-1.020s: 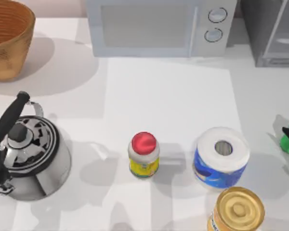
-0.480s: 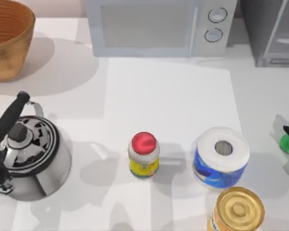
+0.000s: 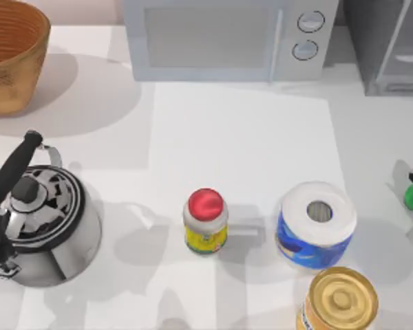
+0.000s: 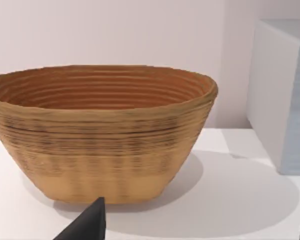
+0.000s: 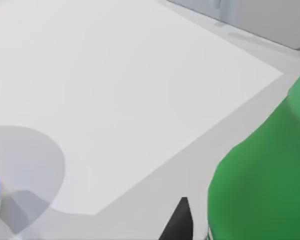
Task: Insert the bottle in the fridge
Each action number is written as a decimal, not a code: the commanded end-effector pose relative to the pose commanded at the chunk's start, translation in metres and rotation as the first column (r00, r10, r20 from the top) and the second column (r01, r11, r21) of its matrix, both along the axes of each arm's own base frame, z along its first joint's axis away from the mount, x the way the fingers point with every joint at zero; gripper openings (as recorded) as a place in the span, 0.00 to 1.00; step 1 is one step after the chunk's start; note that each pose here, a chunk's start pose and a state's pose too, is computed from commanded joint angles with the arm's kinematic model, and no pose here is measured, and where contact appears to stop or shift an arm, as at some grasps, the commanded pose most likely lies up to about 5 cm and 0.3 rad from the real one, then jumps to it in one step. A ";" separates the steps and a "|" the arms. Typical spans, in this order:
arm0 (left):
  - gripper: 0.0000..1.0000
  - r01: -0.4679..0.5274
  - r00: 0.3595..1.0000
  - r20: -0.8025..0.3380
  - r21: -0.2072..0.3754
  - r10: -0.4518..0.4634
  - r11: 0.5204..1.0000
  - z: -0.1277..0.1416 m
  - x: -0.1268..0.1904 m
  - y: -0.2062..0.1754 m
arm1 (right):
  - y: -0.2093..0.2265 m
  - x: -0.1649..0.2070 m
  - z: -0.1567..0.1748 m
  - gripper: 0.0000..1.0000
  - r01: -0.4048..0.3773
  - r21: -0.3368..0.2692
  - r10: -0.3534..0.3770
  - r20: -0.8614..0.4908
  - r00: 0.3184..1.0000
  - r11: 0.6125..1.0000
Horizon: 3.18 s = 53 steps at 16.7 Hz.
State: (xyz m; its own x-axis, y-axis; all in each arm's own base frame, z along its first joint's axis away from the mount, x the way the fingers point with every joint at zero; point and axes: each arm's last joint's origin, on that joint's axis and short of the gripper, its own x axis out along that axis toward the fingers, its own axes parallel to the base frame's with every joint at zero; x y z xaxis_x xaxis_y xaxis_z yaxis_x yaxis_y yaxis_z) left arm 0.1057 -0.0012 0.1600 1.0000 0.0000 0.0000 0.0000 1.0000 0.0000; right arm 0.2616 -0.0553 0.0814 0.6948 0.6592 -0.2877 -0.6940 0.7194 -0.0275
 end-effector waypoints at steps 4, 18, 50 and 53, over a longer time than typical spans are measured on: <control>1.00 0.000 1.000 0.000 0.000 0.000 1.000 0.000 0.000 0.000 | -0.024 0.020 0.022 0.01 0.010 -0.050 -0.008 0.051 0.999 0.999; 1.00 0.000 1.000 0.000 0.000 0.000 1.000 0.000 0.000 0.000 | -0.093 -0.007 0.043 0.01 -0.006 0.017 0.007 -0.031 0.999 1.000; 1.00 0.000 1.000 0.000 0.000 0.000 1.000 0.000 0.000 0.000 | 0.054 -0.156 0.079 0.01 0.659 0.218 -0.693 0.190 0.695 0.720; 1.00 0.000 1.000 0.000 0.000 0.000 1.000 0.000 0.000 0.000 | 0.054 -0.156 0.079 0.01 0.659 0.219 -0.694 0.189 0.695 0.719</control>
